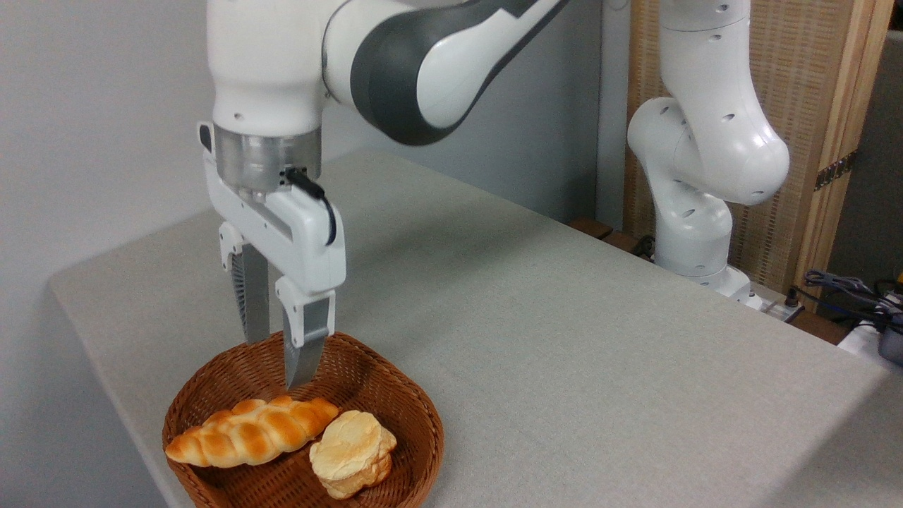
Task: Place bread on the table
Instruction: 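Lower the open gripper down onto the braided bread roll, then close the gripper around the braided bread roll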
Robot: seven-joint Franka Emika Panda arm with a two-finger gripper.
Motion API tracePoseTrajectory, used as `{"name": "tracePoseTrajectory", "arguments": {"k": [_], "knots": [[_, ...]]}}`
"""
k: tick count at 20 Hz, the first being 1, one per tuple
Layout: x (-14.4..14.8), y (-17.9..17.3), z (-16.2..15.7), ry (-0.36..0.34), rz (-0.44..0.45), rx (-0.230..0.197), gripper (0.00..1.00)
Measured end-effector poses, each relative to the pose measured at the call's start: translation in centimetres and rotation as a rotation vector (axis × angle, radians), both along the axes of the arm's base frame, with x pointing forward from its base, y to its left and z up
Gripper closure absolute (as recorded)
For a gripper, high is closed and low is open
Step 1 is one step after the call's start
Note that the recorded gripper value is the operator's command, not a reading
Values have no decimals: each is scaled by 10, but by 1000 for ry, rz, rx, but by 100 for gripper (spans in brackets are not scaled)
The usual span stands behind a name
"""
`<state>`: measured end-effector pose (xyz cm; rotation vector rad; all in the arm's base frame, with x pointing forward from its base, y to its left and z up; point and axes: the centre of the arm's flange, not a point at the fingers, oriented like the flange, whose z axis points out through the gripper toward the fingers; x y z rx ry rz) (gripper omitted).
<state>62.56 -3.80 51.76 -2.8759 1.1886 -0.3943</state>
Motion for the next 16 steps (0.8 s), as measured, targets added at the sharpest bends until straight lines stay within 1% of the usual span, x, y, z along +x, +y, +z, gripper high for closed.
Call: {"name": "tracePoseTrajectory", "arguments": {"k": [4, 7, 10, 13, 16], "knots": [[8, 0, -24, -36, -50, 21, 0], [17, -1, -41, -63, -64, 32, 0], [23, -7, -56, -71, -71, 36, 0], [24, -19, -62, -69, -89, 34, 0], [26, -23, -62, -86, -94, 33, 0]]}}
